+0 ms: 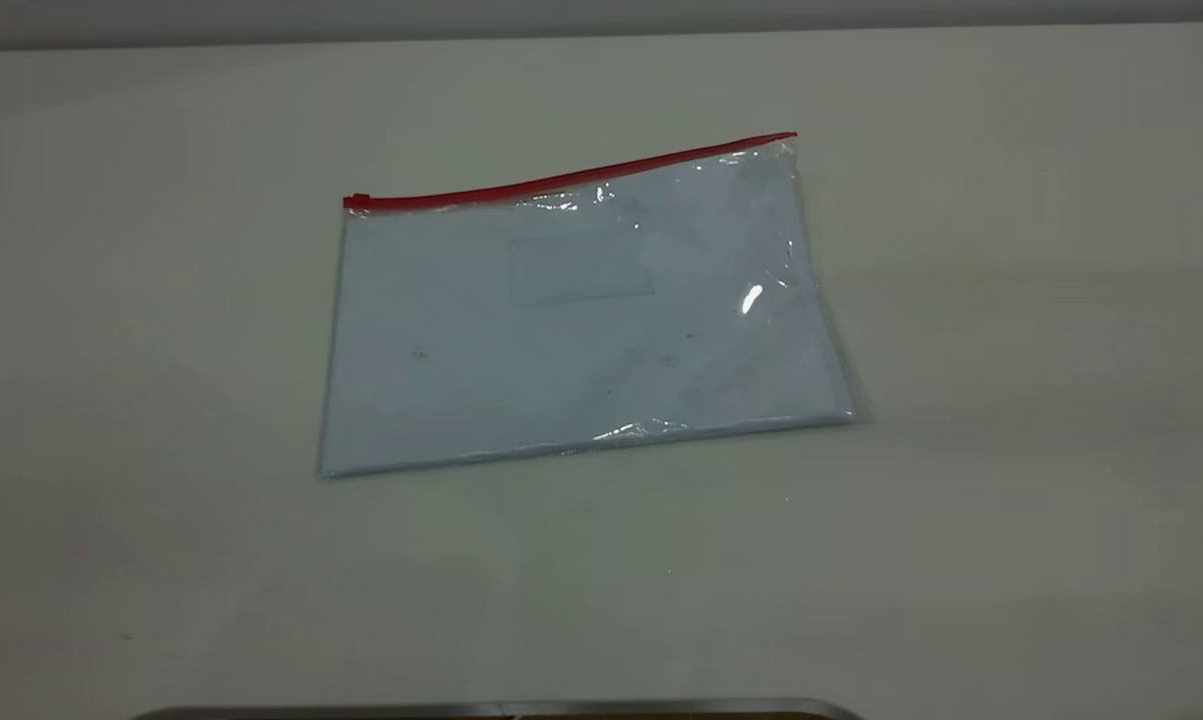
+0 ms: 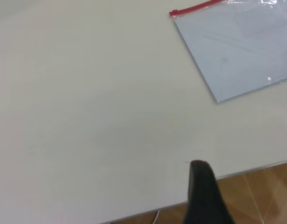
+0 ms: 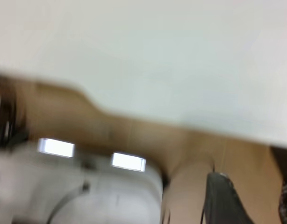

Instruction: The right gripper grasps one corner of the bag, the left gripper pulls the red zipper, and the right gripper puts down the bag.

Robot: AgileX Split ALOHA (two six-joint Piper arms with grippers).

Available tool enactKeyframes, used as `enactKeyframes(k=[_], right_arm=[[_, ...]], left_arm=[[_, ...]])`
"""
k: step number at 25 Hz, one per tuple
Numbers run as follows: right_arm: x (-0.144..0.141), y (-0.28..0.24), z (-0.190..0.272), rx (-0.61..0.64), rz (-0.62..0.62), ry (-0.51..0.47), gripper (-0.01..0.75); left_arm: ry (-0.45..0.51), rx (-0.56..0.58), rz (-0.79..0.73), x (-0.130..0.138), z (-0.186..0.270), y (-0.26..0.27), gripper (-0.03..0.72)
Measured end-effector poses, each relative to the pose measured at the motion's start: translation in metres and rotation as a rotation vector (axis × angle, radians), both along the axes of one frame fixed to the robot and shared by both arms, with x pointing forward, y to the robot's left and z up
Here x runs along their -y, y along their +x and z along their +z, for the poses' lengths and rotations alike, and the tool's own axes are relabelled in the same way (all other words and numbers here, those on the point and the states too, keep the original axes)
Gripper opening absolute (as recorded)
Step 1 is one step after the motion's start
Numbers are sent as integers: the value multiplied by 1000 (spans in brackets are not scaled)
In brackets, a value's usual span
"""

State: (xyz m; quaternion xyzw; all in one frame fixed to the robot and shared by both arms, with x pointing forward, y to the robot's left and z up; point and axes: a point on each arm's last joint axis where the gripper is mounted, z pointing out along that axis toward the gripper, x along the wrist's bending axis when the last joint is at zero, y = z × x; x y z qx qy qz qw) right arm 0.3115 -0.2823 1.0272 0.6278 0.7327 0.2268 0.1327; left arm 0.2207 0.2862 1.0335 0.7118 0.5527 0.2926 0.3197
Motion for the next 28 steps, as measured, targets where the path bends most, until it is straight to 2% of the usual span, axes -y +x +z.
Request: enactKeyframes(k=[4,15,28], right_arm=[[2,-28,11,185,-13,7,336],[3,-79,16,511,-9,17,336],[4,-82,16,525,3,-4,336]], left_arm=[[0,0,0,0,0,0,525],[-1,0,-1,0,0,0,525],[-2,0,-2,0,0,0,525]])
